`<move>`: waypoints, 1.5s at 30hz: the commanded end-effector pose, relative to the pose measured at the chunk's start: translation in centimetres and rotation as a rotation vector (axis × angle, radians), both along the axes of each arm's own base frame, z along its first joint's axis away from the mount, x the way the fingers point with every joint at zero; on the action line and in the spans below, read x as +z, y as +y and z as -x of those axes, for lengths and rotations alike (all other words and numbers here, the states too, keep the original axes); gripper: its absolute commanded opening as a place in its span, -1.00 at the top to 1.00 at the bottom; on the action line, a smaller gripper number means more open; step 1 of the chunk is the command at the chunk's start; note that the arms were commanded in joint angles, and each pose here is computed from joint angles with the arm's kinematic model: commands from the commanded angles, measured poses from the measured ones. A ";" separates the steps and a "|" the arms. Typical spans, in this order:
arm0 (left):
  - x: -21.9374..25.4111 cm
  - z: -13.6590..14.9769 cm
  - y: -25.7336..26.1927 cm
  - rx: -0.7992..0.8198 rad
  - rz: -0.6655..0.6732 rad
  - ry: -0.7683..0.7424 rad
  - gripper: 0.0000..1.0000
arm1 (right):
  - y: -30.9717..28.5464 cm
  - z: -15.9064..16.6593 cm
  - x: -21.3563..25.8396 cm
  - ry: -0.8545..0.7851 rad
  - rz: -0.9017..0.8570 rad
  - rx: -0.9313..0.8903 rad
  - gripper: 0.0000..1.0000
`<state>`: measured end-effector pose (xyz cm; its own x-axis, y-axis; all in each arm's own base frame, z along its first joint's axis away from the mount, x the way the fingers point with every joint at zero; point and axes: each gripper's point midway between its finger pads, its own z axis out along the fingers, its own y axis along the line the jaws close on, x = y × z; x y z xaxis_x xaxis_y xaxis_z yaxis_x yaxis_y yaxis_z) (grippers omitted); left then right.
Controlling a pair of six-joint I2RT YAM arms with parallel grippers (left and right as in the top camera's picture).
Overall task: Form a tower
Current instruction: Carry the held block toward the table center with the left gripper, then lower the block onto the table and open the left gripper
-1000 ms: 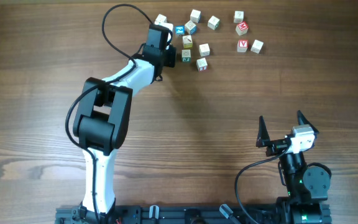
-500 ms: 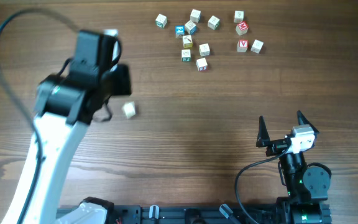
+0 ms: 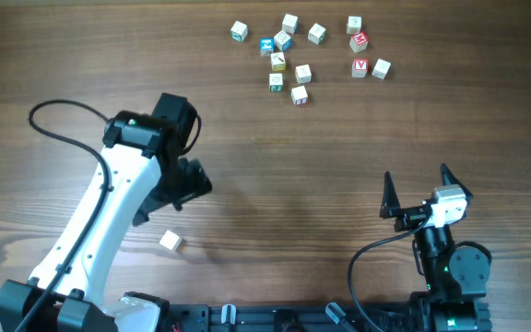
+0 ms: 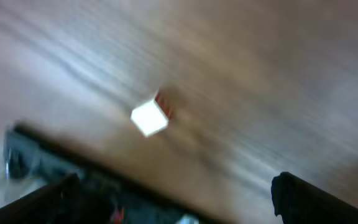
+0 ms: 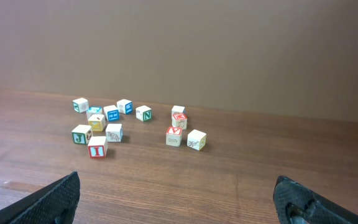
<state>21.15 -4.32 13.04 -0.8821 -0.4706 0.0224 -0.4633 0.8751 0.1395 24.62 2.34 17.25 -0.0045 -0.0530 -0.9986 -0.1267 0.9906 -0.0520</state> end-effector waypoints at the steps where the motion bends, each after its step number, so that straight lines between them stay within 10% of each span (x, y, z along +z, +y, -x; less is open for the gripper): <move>1: 0.1 2.2 -0.3 0.070 0.025 0.069 -1.00 | 0.1 0.0 0.2 -0.010 -0.008 0.005 -1.00; 7: -5.8 2.7 -3.0 0.060 0.267 0.096 -1.00 | 0.1 0.0 0.2 -0.010 -0.008 0.005 -0.99; 11: -7.7 3.9 1.6 0.479 0.063 0.102 -1.00 | 0.1 0.0 0.2 -0.011 -0.007 0.005 -0.99; 23: -11.4 5.7 2.2 0.734 0.006 0.087 -1.00 | 0.1 0.0 0.2 -0.010 -0.008 0.005 -0.99; 26: -12.7 4.8 2.2 0.732 0.028 0.031 -0.69 | 0.1 0.0 0.2 -0.010 -0.008 0.005 -0.99; 28: -13.0 4.4 2.2 0.731 0.037 0.012 0.20 | 0.1 0.0 0.2 -0.010 -0.008 0.005 -1.00; 29: -13.0 4.4 2.2 0.727 0.040 0.009 0.28 | 0.1 0.0 0.2 -0.010 -0.008 0.005 -1.00; 35: -13.0 1.7 1.9 0.500 0.103 -0.077 0.36 | 0.1 0.0 0.2 -0.010 -0.008 0.005 -0.98; 45: -9.8 -7.6 2.0 -0.326 0.072 -0.376 0.18 | 0.1 0.0 0.2 -0.010 -0.008 0.005 -0.99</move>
